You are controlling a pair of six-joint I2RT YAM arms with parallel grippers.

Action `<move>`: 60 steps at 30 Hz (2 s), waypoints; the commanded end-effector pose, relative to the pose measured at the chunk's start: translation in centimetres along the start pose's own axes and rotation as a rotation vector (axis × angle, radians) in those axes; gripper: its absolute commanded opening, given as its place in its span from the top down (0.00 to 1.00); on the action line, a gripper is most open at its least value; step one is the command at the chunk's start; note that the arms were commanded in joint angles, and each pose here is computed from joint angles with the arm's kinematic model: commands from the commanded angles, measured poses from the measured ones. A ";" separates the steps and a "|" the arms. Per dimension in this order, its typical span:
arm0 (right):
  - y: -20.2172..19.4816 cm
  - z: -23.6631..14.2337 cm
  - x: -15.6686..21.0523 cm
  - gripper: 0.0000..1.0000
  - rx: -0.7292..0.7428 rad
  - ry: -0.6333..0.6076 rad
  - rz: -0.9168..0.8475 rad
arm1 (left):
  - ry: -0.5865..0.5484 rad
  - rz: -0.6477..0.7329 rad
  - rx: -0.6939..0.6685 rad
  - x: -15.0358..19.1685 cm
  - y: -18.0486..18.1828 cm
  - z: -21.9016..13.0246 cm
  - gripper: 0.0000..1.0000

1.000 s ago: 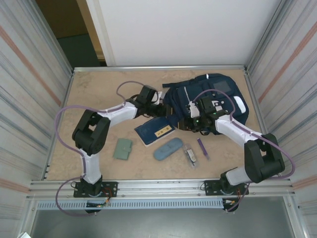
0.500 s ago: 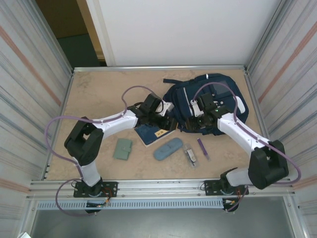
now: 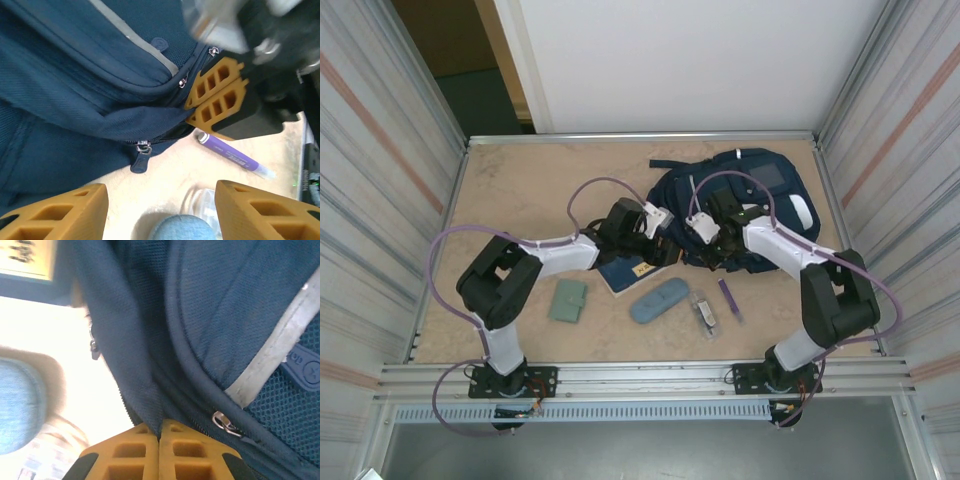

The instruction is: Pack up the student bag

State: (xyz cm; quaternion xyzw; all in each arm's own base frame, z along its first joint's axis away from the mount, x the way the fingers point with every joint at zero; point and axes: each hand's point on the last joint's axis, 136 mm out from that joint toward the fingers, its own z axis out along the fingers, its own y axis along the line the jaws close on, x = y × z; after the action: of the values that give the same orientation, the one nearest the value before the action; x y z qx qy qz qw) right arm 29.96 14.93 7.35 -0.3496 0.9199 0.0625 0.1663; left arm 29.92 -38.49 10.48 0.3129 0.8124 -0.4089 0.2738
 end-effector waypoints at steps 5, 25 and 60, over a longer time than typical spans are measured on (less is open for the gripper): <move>1.6 -7.0 -4.5 1.00 -0.186 -0.373 0.015 | -0.160 0.312 -0.007 -3.2 -1.6 1.7 0.41; -2.2 -5.3 -1.2 1.00 0.045 -0.215 0.014 | -0.162 0.337 -0.251 -5.9 2.0 -2.9 1.00; 1.4 -6.3 -2.0 1.00 -0.104 -0.285 0.036 | -0.244 0.449 -0.324 -5.7 -0.2 1.0 1.00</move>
State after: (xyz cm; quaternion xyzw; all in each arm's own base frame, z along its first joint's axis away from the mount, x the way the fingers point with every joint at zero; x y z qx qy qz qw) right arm 29.43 15.63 13.36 -0.3285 0.8902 0.1626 0.2704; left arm 33.66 -40.56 11.12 0.3645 0.7833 -0.2201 0.4529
